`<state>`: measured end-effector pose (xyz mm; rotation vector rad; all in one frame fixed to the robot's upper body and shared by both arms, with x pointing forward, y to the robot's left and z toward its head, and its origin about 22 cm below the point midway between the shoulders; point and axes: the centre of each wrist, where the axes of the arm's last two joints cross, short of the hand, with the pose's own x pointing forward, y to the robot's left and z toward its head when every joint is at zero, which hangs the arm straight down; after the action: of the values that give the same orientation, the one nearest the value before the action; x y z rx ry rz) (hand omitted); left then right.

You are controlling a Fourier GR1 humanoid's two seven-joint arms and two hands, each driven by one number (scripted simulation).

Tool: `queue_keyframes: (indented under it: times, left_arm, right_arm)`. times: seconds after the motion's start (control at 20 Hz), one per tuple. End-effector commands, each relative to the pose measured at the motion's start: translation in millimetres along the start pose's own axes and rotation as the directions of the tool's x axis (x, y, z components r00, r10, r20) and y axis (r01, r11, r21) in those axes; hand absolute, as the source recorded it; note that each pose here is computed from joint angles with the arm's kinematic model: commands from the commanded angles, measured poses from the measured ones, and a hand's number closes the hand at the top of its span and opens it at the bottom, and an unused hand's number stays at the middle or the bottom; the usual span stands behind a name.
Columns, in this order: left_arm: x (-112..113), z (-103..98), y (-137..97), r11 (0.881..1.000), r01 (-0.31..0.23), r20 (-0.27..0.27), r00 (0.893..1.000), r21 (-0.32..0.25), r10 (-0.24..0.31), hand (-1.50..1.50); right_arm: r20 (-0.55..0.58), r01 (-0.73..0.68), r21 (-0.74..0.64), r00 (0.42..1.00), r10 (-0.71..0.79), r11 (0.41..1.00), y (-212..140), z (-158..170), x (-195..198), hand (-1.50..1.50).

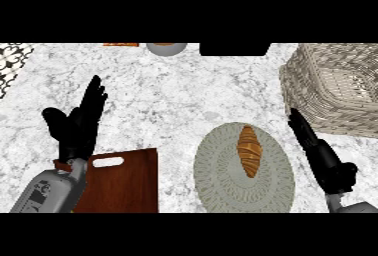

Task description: Pick the croissant from the placemat and place it in the basket

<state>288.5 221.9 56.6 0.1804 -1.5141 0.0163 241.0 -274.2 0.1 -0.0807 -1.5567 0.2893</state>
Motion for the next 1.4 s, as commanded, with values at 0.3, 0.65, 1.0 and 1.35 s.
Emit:
queue_keyframes:
  times: [0.3, 0.65, 1.0, 1.35]
  left_arm:
    - [-99.9, 50.1, 23.6, 0.992, 0.045, -0.436, 0.896, -0.115, -0.091, 0.0]
    - [-121.6, 68.3, 55.4, 0.995, 0.054, -0.468, 0.88, -0.083, -0.087, 0.0]
    - [-124.4, 83.3, 63.1, 0.996, 0.045, -0.504, 0.86, -0.076, -0.077, 0.0]
    - [-126.7, 83.2, 80.4, 0.997, 0.041, -0.494, 0.867, -0.061, -0.066, 0.0]
  right_arm:
    - [0.417, -0.018, 0.448, 0.889, -0.191, 0.894, 45.4, -59.8, 98.7, 1.5]
    - [0.413, -0.092, 0.361, 0.908, -0.07, 0.928, 167.7, -46.3, 76.9, -1.5]
    - [0.35, -0.598, 0.005, 0.752, 0.559, 0.801, 60.8, -87.1, 139.1, -1.5]
    - [0.275, -0.821, 0.06, 0.56, 0.782, 0.567, 9.7, -74.3, 236.5, -1.5]
